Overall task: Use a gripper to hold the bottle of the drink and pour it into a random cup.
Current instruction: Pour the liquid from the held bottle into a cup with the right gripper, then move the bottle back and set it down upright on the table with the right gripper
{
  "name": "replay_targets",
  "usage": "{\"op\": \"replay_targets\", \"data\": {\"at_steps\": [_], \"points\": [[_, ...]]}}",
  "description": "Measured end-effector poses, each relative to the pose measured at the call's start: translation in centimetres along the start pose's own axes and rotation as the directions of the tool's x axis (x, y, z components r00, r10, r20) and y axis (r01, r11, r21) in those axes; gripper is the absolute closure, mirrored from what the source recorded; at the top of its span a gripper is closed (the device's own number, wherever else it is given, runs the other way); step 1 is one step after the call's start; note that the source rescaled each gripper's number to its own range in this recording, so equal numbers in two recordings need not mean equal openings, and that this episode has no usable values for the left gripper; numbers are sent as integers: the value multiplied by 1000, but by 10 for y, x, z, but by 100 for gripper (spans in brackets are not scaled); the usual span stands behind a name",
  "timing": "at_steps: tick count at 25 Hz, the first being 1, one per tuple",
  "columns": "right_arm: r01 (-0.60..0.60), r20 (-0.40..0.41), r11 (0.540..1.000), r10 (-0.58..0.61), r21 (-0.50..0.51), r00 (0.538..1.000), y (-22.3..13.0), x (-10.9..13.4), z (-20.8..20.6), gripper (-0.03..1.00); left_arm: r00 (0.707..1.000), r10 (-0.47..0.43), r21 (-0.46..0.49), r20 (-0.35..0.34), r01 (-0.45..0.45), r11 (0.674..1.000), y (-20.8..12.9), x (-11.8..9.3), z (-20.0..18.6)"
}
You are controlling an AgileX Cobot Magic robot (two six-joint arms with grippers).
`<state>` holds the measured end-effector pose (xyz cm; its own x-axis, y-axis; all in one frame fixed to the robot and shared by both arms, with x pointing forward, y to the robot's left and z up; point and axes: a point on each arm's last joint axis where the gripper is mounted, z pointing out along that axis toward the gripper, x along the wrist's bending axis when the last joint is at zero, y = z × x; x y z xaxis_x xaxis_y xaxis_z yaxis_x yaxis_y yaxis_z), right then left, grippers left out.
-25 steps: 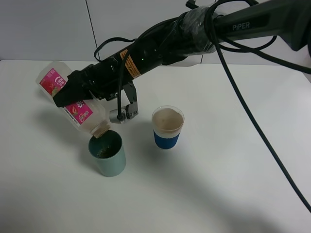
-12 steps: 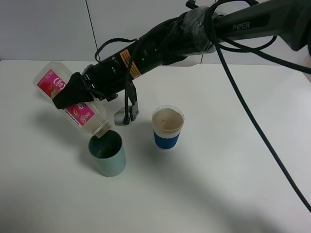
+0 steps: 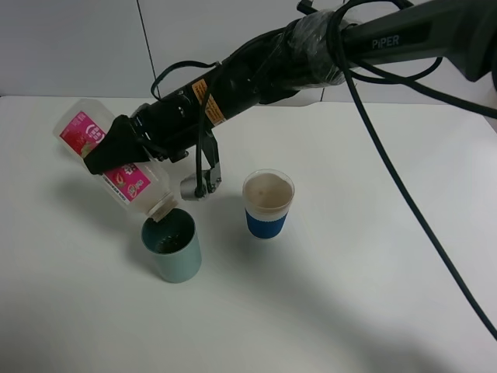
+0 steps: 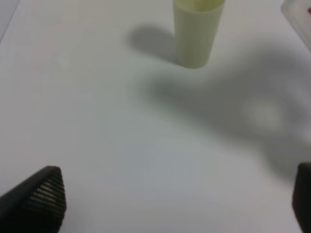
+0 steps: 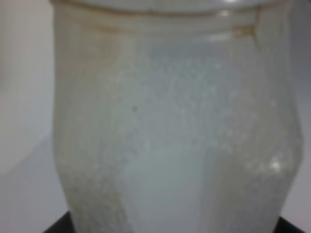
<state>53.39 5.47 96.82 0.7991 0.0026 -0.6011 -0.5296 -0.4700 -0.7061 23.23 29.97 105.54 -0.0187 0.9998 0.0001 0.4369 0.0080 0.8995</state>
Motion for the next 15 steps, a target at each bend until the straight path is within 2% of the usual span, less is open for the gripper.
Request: {"op": "replay_targets", "data": {"at_steps": [3,6,8,10,14,15], "points": [[-174,0,985,174,0,985,0,0,0,97,1000,0,0,0,0,1000,0,0,0],[-435,0,900,435,0,900,0,0,0,97,1000,0,0,0,0,1000,0,0,0],[-588,0,809,588,0,809,0,0,0,97,1000,0,0,1,0,1000,0,0,0],[-717,-4,697,717,8,697,0,1,0,97,1000,0,0,1,0,1000,0,0,0],[-908,-6,416,909,52,416,-1,5,0,97,1000,0,0,1,0,1000,0,0,0],[-943,-1,323,946,76,324,-2,7,0,97,1000,0,0,1,0,1000,0,0,0]]}}
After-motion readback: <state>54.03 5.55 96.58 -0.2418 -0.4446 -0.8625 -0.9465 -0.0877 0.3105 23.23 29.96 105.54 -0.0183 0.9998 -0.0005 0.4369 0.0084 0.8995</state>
